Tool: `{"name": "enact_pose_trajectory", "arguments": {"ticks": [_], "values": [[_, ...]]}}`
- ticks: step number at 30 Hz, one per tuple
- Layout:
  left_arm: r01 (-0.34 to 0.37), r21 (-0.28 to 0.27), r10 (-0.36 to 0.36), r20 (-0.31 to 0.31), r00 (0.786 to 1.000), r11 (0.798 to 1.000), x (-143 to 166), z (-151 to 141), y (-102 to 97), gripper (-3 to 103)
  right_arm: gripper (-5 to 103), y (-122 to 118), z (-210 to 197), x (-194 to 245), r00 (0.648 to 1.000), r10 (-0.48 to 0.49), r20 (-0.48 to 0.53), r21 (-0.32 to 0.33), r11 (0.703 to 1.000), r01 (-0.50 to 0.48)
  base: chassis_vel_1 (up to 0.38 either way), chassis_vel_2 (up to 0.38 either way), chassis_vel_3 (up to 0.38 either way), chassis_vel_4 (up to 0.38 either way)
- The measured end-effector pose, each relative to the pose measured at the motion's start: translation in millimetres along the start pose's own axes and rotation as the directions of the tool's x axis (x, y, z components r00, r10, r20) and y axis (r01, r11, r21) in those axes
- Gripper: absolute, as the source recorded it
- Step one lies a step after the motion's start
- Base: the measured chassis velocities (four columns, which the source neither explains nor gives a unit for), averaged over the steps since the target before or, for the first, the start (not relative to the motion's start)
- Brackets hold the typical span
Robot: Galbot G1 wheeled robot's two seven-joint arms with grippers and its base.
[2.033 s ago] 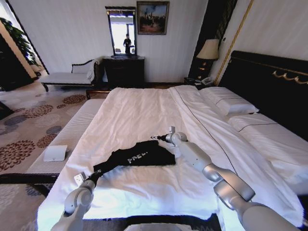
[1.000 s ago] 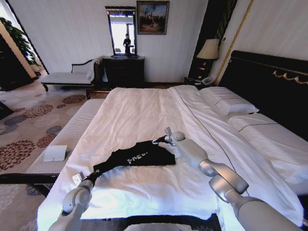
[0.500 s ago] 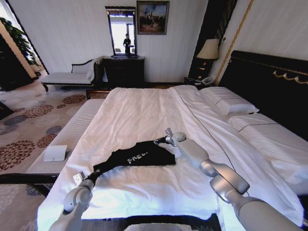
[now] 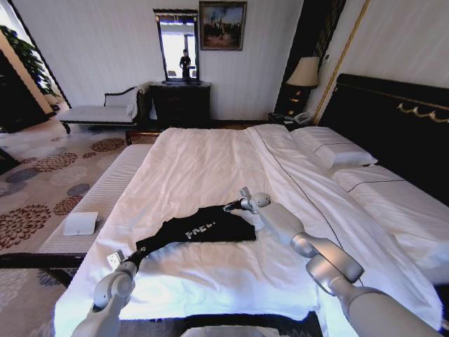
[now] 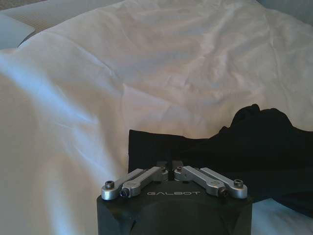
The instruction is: Fold the clothes on the bed.
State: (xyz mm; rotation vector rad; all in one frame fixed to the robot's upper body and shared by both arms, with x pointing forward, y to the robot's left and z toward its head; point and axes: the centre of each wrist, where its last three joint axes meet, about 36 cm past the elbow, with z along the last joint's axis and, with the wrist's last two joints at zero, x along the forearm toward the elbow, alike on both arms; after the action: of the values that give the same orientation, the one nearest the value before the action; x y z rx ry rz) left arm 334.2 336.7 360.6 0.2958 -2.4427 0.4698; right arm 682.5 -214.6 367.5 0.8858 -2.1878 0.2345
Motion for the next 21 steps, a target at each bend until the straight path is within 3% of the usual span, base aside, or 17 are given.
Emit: {"name": "enact_pose_trajectory", "arguments": {"ticks": [1,4,10,13,21], "values": [[0.000,0.000,0.000,0.000,1.000,1.000,0.0,0.0,0.0,0,49,0.0,0.0,0.0,1.000,0.000,0.000,0.000,1.000,0.000,0.000,0.000,0.000,0.000],[0.002,0.000,-0.002,0.001,1.000,1.000,0.1,-0.5,0.9,0,33,0.9,0.2,-1.2,1.000,0.004,-0.007,0.009,1.000,-0.004,0.000,0.000,0.000,0.000],[0.002,0.001,-0.002,0.001,1.000,1.000,0.0,-0.5,1.2,0,16,0.8,-0.2,-1.1,1.000,0.007,-0.003,0.018,1.000,-0.007,0.000,0.000,0.000,0.000],[0.003,0.001,-0.003,0.002,1.000,1.000,0.0,-0.6,1.2,0,2,0.3,-1.4,2.2,1.000,0.008,0.016,0.029,1.000,-0.009,0.000,0.000,0.000,0.000],[-0.003,-0.004,0.003,0.022,1.000,1.000,3.3,-9.0,0.0,0,0,-4.1,5.0,16.1,0.993,-0.014,0.113,0.030,0.999,0.011,0.000,0.000,0.000,0.000]]}}
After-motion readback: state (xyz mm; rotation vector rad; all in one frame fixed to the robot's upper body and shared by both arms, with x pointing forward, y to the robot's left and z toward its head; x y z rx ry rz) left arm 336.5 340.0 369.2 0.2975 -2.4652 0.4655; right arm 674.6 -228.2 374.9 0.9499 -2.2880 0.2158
